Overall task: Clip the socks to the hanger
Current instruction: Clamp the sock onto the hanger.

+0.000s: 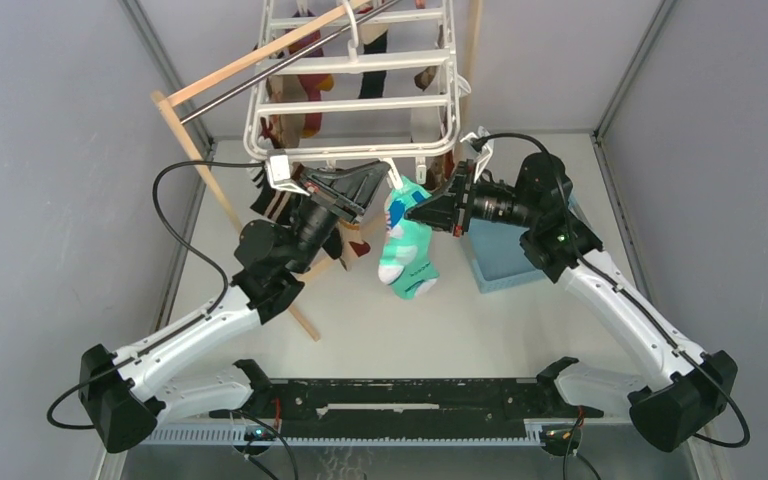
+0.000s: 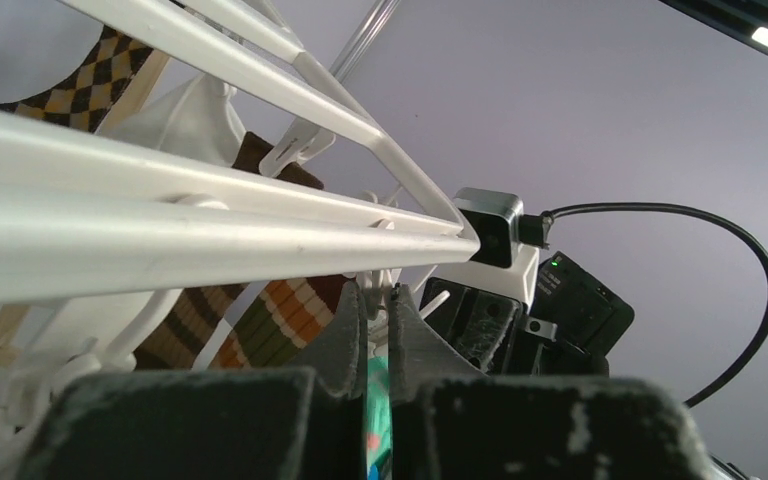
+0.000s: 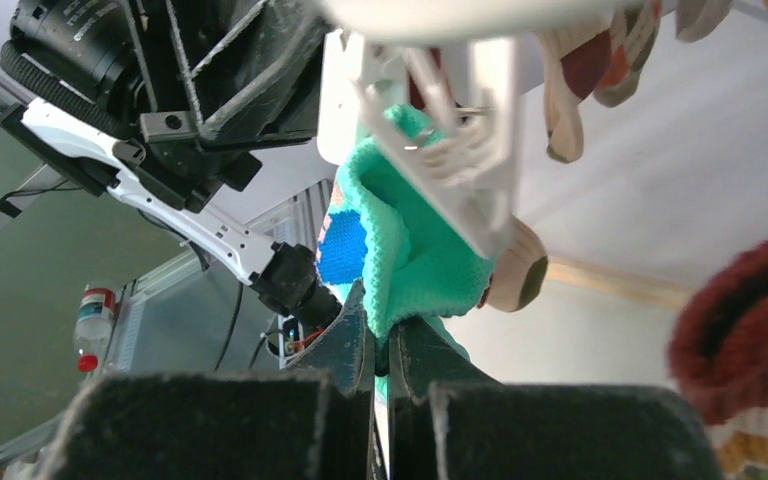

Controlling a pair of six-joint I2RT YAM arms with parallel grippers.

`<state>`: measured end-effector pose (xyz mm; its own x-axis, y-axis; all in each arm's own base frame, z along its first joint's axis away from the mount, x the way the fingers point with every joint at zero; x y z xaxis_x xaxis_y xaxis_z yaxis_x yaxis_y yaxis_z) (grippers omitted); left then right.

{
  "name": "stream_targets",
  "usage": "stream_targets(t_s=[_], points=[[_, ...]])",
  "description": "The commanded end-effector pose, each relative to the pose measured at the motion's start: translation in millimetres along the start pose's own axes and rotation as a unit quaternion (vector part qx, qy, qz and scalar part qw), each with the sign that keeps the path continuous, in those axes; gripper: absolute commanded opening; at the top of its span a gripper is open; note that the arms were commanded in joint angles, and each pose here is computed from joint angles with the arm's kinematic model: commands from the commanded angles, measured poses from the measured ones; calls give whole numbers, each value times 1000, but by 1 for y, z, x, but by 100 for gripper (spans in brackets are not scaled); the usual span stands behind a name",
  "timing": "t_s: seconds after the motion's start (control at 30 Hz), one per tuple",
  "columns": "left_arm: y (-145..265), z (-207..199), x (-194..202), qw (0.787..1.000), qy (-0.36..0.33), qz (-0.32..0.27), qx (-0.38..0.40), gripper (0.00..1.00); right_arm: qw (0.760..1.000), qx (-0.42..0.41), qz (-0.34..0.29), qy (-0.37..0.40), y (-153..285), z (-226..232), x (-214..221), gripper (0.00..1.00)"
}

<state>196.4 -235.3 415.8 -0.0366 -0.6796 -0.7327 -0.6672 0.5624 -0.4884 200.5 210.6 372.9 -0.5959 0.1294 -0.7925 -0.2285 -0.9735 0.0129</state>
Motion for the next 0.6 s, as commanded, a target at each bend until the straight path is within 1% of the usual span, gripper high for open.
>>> stream_targets(t_s=[0.0,0.27,0.57], points=[[7,-2,1,1000,-1,6,13,0,999,-15,-21,24,-1,4,-20,0],[8,-1,2,1000,-4,6,12,0,1000,-22,-15,16,-7,-1,-21,0],[4,1,6,1000,-5,10,7,0,999,-39,-14,34,-3,17,-23,0]])
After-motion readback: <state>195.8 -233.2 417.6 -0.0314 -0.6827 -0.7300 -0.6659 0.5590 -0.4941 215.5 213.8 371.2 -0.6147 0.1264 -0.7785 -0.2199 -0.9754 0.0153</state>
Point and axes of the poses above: each gripper's point midway between its finger pads, its own y axis back along the fingers, its own z axis along the line the jaws close on, x = y × z, the point moved 8 cm from there along y, back along the fingers, and after that the axes turned 11 degrees about -y, right-handed, at the moved point
